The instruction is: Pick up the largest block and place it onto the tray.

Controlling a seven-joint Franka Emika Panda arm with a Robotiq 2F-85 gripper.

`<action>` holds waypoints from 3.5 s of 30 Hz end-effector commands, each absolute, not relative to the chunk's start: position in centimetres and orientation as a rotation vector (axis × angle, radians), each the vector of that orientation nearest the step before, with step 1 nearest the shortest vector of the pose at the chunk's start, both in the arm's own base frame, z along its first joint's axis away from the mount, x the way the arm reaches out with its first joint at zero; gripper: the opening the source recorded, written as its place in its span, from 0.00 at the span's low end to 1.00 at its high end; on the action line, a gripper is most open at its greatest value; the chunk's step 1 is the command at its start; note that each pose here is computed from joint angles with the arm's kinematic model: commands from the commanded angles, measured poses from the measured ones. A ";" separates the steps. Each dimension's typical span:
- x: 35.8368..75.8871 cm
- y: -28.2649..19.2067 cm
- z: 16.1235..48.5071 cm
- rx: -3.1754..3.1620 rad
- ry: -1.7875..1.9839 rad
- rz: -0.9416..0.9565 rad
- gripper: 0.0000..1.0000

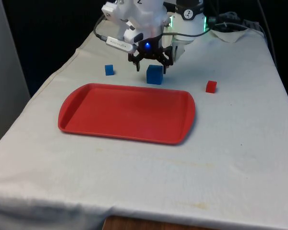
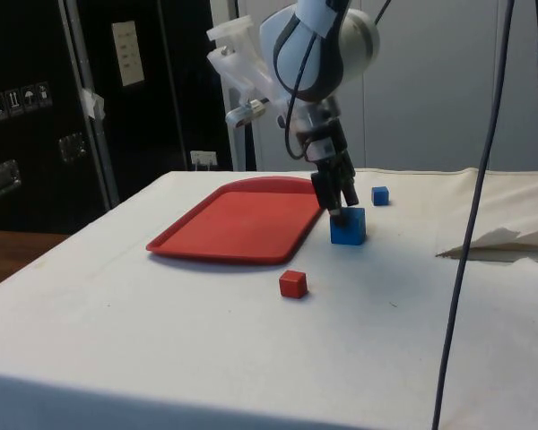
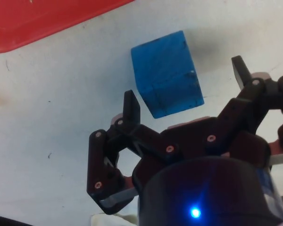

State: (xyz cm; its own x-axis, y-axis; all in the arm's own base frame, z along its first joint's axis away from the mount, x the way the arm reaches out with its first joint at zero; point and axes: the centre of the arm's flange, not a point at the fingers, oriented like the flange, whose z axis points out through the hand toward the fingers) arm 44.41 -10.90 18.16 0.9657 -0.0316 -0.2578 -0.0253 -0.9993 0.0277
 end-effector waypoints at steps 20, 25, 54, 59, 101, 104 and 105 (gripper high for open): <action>44.2 -10.7 17.7 3.091 -0.049 -0.406 0.00; 44.2 -10.7 17.8 3.091 -0.048 -0.407 0.00; 44.6 -10.3 26.7 3.151 -0.065 -0.378 0.00; 44.9 -10.0 28.0 3.163 -0.070 -0.358 0.00; 55.5 -10.5 29.8 3.147 -0.131 -0.178 0.00; 56.5 -10.8 28.8 3.142 -0.134 -0.171 0.00; 56.3 -10.7 29.0 3.133 -0.134 -0.173 0.00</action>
State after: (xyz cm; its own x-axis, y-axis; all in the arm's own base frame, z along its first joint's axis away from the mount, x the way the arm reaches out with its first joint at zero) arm 56.33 -10.74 29.00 0.9903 -0.0854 -0.1098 -0.0853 -0.9963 0.0055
